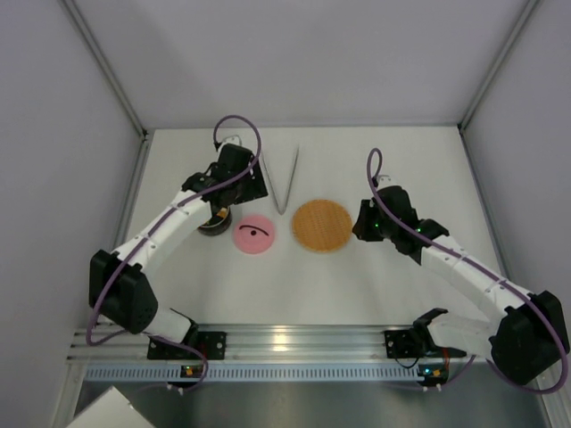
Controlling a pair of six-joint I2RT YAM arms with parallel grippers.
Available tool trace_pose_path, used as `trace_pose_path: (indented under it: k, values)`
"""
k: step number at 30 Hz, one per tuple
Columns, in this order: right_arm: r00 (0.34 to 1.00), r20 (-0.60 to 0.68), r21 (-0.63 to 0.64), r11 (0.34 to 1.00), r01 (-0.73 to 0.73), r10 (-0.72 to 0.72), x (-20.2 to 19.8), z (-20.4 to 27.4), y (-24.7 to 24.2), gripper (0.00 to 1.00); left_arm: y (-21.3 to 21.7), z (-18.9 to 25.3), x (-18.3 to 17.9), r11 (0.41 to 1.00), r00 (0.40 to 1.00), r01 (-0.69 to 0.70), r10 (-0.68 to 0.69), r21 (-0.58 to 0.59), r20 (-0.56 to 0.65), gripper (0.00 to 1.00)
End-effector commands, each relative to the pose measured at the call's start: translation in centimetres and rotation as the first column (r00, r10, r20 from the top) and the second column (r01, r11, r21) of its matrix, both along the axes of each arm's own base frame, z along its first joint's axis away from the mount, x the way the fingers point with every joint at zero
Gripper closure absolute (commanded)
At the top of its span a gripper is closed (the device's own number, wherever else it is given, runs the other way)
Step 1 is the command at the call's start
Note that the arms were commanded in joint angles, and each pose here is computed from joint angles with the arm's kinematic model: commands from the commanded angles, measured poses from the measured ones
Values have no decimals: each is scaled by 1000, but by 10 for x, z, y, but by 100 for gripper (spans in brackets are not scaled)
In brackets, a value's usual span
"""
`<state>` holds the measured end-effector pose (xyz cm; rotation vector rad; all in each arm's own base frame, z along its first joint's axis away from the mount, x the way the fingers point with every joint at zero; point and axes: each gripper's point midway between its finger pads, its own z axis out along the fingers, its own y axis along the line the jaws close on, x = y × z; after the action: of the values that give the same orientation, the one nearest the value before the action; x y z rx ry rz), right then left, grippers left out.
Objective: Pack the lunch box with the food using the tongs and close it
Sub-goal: Pick up the box lid from the center of the board.
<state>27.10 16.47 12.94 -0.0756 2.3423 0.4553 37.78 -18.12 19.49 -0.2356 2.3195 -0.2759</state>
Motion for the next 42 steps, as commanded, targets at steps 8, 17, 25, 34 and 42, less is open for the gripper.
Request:
trace_pose_path:
  k: [8, 17, 25, 34, 42]
  values:
    - [997, 72, 35, 999, -21, 18, 15, 15, 11, 82, 11, -43, -66, 995, 995, -94, 92, -38, -37, 26]
    - [997, 73, 23, 1000, -16, 14, 13, 14, 8, 82, 5, -79, -61, 984, 985, -164, 160, -69, -57, 30]
    - [997, 75, 18, 1000, -17, 15, 12, 13, 7, 82, 0, -97, -50, 965, 969, -245, 240, -92, -60, 31]
    - [997, 69, 10, 1000, -16, 15, 11, 10, 6, 82, 3, -106, -46, 943, 949, -316, 312, -106, -49, 36]
    - [998, 66, 10, 1000, -18, 18, 11, 9, 6, 82, 13, -118, -49, 925, 929, -369, 367, -86, -46, 43]
